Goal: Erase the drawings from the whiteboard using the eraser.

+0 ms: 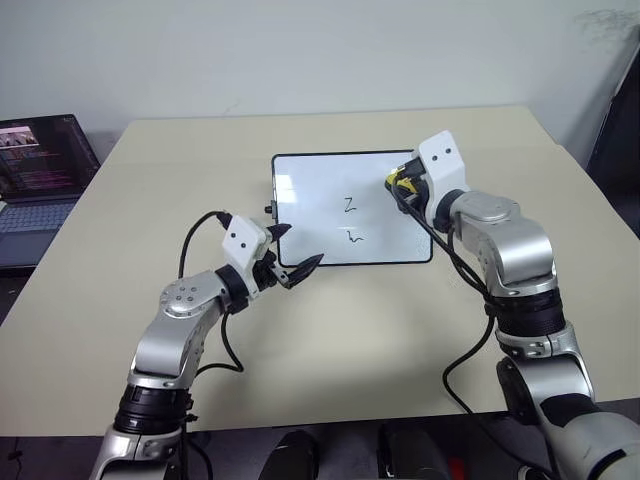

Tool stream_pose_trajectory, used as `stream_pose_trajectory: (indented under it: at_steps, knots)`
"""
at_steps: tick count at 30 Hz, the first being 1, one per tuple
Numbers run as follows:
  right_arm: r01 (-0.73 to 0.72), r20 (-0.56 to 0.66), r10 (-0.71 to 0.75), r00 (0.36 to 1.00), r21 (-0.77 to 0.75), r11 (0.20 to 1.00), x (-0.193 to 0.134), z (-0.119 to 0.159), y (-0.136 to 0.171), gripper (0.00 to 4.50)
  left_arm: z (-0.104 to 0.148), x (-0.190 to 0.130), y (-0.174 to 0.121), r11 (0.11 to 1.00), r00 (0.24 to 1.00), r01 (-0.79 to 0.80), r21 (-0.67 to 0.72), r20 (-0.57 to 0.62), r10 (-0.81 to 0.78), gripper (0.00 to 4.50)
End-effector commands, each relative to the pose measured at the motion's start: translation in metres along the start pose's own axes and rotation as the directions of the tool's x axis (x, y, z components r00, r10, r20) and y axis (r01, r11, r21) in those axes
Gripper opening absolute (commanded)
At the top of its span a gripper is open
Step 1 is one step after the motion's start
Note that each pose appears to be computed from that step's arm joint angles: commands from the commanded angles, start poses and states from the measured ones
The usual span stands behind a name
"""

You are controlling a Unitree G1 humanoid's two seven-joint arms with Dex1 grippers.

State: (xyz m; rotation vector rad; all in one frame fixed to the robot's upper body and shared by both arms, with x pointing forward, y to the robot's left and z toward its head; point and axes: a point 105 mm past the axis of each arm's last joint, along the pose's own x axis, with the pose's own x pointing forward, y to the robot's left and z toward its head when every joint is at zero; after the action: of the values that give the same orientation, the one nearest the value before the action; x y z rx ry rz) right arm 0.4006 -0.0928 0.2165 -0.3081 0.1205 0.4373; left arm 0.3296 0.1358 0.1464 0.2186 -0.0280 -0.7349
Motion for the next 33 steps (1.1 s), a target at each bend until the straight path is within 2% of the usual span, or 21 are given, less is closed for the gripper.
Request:
stream_pose_trajectory:
  at_steps: [1,16,33]
  knots:
    - [-0.03,0.087,0.032,0.996,-0.031,0.999,0.002,0.026,0.009,0.96,0.012,-0.003,0.004,0.999,0.998,-0.038,0.029,0.046,0.037,4.5]
    - [-0.107,0.162,0.121,0.979,-0.091,0.99,0.035,0.044,0.036,0.96,0.015,0.002,0.002,0.999,0.998,-0.039,0.035,0.054,0.037,4.5]
    - [-0.098,0.113,0.116,0.987,-0.152,0.983,0.051,0.016,0.04,0.96,0.019,0.001,0.003,0.998,0.997,-0.043,0.042,0.062,0.041,4.5]
